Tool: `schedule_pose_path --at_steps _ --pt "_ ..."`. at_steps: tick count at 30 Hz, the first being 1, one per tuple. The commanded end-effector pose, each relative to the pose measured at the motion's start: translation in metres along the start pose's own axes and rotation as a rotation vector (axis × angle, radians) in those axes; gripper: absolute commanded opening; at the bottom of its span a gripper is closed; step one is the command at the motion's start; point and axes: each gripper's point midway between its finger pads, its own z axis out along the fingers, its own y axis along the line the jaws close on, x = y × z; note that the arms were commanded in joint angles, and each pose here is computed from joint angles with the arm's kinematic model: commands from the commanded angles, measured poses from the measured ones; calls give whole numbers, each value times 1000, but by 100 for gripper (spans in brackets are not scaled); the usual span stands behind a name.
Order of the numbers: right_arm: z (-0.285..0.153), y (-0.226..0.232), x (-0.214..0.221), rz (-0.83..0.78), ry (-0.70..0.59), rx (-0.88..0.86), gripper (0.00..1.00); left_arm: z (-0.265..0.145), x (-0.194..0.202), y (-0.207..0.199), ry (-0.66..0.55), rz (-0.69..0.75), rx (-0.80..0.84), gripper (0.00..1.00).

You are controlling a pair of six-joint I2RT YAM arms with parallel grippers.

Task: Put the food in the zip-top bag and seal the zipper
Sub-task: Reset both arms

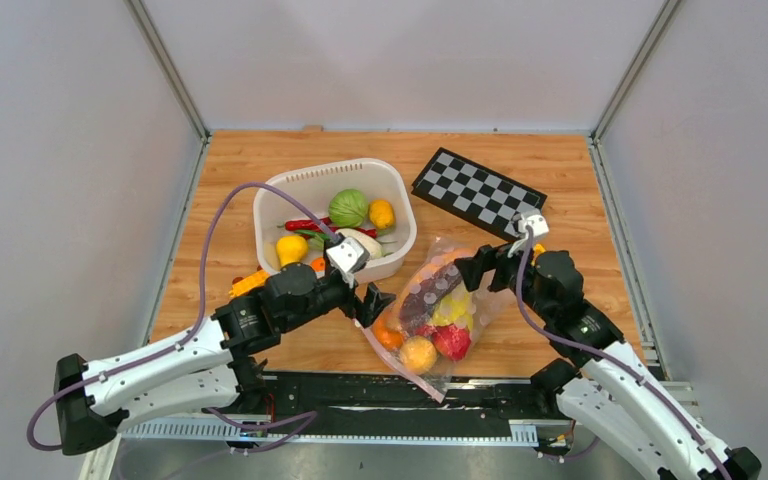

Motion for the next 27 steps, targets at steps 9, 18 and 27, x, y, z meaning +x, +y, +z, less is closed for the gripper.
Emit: schedule_pose_path --at_steps 9,18,27 --pt "-43 -107 -65 66 -193 574 93 -77 -41 155 -133 -168 -680 100" --pt "-39 -94 -67 102 -190 438 93 -113 -43 177 -157 -320 -874 100" --pt "-33 -87 -62 133 -184 390 93 -114 -41 183 -137 -332 -922 100"
